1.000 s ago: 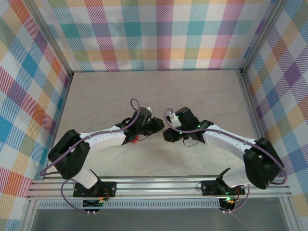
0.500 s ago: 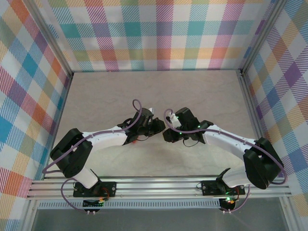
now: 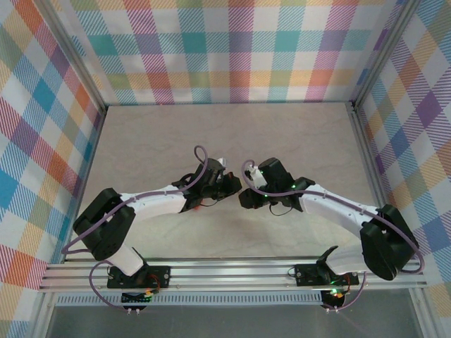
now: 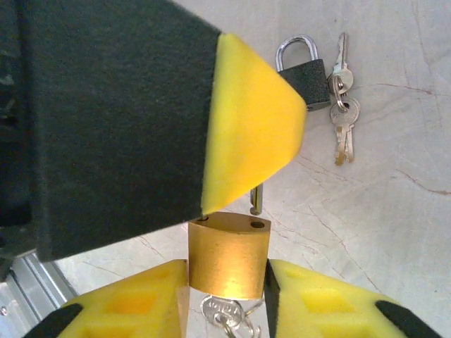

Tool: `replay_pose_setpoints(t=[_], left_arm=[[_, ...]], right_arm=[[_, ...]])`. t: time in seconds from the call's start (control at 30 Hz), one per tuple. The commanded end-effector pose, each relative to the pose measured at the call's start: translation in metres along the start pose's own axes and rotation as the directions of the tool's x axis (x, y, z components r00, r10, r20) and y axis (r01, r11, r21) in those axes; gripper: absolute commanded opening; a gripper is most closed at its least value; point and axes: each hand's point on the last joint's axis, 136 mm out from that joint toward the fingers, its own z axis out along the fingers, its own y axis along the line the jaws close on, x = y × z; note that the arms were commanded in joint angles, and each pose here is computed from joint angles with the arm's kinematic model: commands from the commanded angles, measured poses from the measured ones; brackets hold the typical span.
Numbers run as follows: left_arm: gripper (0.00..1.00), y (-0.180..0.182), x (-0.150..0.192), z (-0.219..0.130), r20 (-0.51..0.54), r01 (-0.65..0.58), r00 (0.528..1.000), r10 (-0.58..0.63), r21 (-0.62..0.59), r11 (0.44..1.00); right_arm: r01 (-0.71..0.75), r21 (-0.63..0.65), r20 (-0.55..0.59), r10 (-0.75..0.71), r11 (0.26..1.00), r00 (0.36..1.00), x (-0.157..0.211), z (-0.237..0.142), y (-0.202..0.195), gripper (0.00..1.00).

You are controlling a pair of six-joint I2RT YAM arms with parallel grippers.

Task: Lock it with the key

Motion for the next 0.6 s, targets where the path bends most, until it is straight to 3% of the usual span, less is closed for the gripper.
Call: replay_pose_setpoints(t=[0.0, 0.23, 0.57], left_arm=[[0.0, -0.006, -0.001, -0.009, 0.035, -0.037, 0.999, 0.036, 0.022, 0.999], [0.0, -0.015, -0.004, -0.021, 0.066, -0.108, 0.992, 0.105, 0.057, 0.992], [0.0, -0.031, -0.008, -0.036, 0.133, -0.173, 0.979, 0.154, 0.146, 0.974]], right_arm=[[0.044, -0.016, 0.047, -0.043, 0.999, 0.998, -0.007, -0.011, 0.008, 0.41], [0.045, 0.01, 0.11, -0.045, 0.999, 0.993, -0.013, -0.028, 0.007, 0.54], [0.024, -0.085, 0.154, -0.01, 0.996, 0.988, -0.01, -0.031, 0.019, 0.6]])
